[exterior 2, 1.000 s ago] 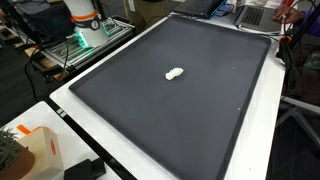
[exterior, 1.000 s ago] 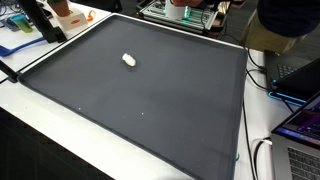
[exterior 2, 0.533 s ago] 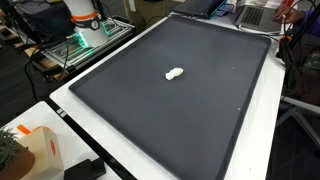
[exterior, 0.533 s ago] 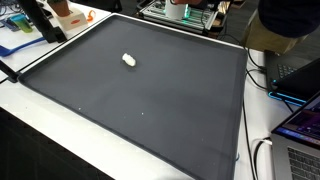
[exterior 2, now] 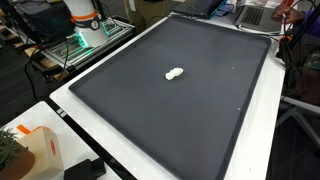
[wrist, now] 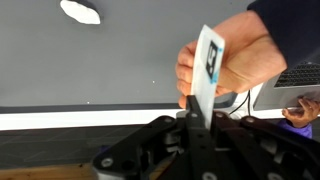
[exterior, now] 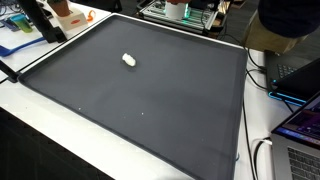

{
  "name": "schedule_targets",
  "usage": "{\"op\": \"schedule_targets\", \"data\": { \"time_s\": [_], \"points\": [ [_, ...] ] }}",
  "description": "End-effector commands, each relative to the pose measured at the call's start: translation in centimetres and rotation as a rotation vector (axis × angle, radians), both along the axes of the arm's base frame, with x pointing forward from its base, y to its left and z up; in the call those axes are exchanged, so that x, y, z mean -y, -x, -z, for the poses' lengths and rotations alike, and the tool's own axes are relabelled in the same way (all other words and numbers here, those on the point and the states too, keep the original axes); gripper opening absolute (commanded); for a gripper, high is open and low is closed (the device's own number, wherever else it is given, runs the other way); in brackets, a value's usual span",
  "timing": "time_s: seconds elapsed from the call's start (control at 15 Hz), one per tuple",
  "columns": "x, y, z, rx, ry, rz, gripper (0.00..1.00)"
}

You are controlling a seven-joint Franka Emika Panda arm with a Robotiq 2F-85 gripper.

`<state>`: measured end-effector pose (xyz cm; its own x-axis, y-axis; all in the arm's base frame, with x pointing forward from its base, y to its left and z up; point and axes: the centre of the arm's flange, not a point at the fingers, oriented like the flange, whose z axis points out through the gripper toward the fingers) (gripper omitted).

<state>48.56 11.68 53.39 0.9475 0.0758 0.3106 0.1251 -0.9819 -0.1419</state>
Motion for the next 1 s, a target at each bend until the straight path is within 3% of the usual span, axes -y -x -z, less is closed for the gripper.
{"op": "schedule_targets", "data": {
  "time_s": [0.0, 0.93],
  "points": [
    [0.15, -0.08, -0.05, -0.026, 0.008, 0.023, 0.01],
    [0.27, 0.01, -0.04, -0.005, 0.002, 0.014, 0.04]
  ]
}}
